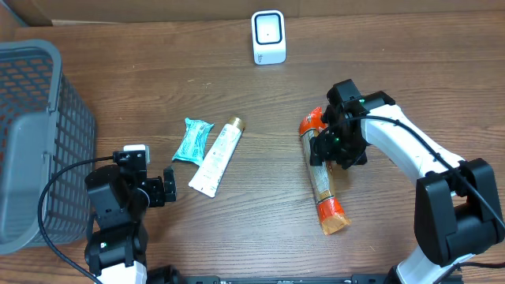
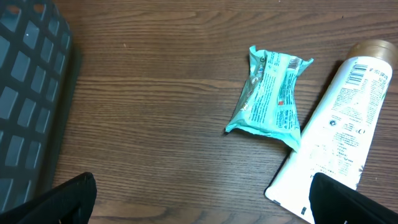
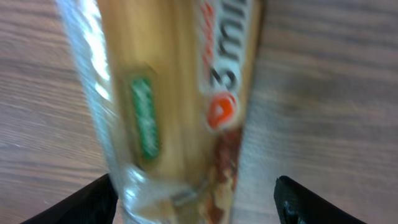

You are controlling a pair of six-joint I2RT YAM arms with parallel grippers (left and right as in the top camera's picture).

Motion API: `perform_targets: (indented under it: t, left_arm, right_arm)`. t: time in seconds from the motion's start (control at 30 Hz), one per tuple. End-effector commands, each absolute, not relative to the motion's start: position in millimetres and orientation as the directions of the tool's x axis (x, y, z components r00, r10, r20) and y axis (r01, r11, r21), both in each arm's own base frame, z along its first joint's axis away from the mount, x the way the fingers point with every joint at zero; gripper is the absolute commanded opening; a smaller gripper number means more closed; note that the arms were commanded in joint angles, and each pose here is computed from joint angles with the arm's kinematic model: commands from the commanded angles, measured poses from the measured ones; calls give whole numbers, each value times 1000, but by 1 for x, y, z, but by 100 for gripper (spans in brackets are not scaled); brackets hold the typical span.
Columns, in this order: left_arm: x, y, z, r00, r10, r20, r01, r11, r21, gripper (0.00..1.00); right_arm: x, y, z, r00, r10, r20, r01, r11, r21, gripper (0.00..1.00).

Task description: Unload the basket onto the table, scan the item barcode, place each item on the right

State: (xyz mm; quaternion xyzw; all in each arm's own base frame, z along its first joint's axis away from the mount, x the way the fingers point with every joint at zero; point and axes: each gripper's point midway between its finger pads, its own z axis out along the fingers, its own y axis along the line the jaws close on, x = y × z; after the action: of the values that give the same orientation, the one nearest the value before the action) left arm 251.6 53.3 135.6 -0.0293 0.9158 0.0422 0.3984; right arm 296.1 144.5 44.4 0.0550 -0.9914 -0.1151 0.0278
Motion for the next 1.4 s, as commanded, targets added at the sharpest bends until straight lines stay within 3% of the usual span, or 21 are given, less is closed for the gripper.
perform_targets:
  t: [0.0,0.27,0.33,0.43,0.53,0.63,0.93,1.07,1.3,1.37]
  left_arm:
    - [252,52,135,-681,-5,-732,-69,996,58,100]
    - [252,52,135,-681,-5,-732,-69,996,58,100]
    - [252,52,135,-681,-5,-732,-69,996,58,100]
    - [252,52,135,-681,-5,-732,-69,996,58,100]
    - [252,52,135,-681,-5,-732,-69,996,58,100]
    - [252,52,135,-681,-5,-732,-69,996,58,100]
    - [252,52,135,-681,-5,-732,-69,996,58,100]
    - [252,52,135,-681,-5,-732,-69,996,58,100]
    - [252,52,135,-681,-5,-732,-69,996,58,100]
    - [252,52,135,-681,-5,-732,-69,996,58,100]
  right_arm:
    - [293,156,47,-989,-148,22,-135,947,293,81]
    - [281,156,29,-988,-147,42,-128,943,308,68]
    - [278,156,25,-988,-148,46,-126,941,315,59]
    - [278,158,25,-988,-148,46,-125,936,328,28]
    - [280,162,30,-988,-150,45,-125,930,346,9]
    - [282,166,40,-987,-152,48,-124,923,365,4]
    - [295,181,97,-984,-175,40,-141,893,427,4]
    - [299,205,136,-963,-260,-71,-250,764,595,4]
    - [297,199,209,-923,-258,-286,-380,503,776,4]
    - [297,189,224,-923,-219,-316,-384,469,796,4]
